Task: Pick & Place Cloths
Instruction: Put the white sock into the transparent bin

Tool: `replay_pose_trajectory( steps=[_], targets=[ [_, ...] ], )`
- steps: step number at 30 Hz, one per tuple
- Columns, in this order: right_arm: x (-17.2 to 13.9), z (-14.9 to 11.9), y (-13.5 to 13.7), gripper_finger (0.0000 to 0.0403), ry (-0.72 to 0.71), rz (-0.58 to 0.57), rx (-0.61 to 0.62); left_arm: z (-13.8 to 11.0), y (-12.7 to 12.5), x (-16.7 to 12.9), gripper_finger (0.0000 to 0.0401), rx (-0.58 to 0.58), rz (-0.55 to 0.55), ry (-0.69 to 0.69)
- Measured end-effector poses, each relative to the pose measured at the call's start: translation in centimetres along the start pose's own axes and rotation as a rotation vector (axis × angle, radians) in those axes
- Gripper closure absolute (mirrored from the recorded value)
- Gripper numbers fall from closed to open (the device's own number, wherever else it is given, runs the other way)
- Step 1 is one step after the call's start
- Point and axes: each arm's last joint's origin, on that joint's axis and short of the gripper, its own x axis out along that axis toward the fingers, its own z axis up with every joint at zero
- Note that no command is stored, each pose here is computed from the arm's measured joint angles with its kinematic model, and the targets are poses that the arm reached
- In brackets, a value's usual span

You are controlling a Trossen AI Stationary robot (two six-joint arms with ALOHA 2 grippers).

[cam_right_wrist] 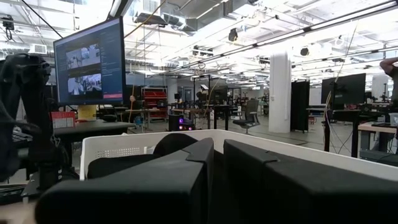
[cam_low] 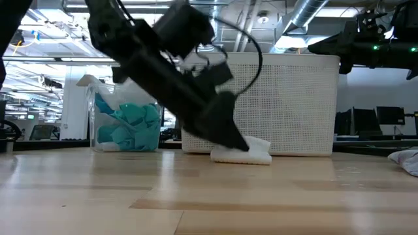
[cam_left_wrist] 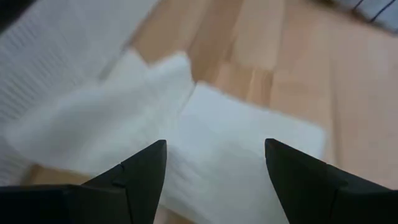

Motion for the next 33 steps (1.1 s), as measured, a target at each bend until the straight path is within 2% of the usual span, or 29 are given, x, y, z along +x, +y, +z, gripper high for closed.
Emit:
replay_pose_trajectory(
  steps=[4,7,10,14,15,19,20,22,24,26,28,31,33],
  targets=[
    [0.0,0.0,0.0,0.0365,0.0,0.0,0.0,-1.3,0.1,1.2,0.0148,-0.046,-0.021,0.037],
    [0.0,0.0,0.0,0.0365,0.0,0.0,0.0,-2.2,-0.1,1.6,0.0172,-0.08,-0.022,0.079],
    [0.0,0.0,0.0,0.0365,0.0,0.0,0.0,-2.8,-0.2,1.5,0.0235,-0.128,-0.006,0.136],
    [0.0,0.0,0.0,0.0365,0.0,0.0,0.0,-2.9,-0.6,1.0,0.0361,-0.176,-0.022,0.162],
    [0.0,0.0,0.0,0.0365,0.0,0.0,0.0,-2.7,-0.7,0.7,0.0379,-0.2,-0.042,0.166],
    [0.0,0.0,0.0,0.0365,0.001,0.0,0.0,-0.8,-1.0,-1.3,0.0392,-0.291,-0.17,0.187],
    [0.0,0.0,0.0,0.0365,0.0,0.0,0.0,-0.2,-1.2,-2.3,0.0396,-0.285,-0.2,0.197],
    [0.0,0.0,0.0,0.0365,0.001,0.0,0.0,2.1,-1.7,-5.0,0.0398,-0.29,-0.269,0.134],
    [0.0,0.0,0.0,0.0365,0.0,0.0,0.0,5.3,-2.0,-8.8,0.0399,-0.305,-0.335,0.036],
    [0.0,0.0,0.0,0.0365,0.002,0.001,0.0,7.1,-2.0,-12.5,0.0399,-0.297,-0.395,-0.014],
    [0.0,0.0,0.0,0.0365,0.001,0.001,0.0,8.0,-2.0,-16.3,0.0399,-0.282,-0.455,-0.037],
    [0.0,0.0,0.0,0.0365,0.001,0.008,0.0,9.9,-1.7,-23.3,0.04,-0.296,-0.64,-0.153],
    [0.0,0.0,0.0,0.0365,0.001,0.007,0.0,10.3,-1.2,-27.2,0.04,-0.319,-0.739,-0.196]
  ],
)
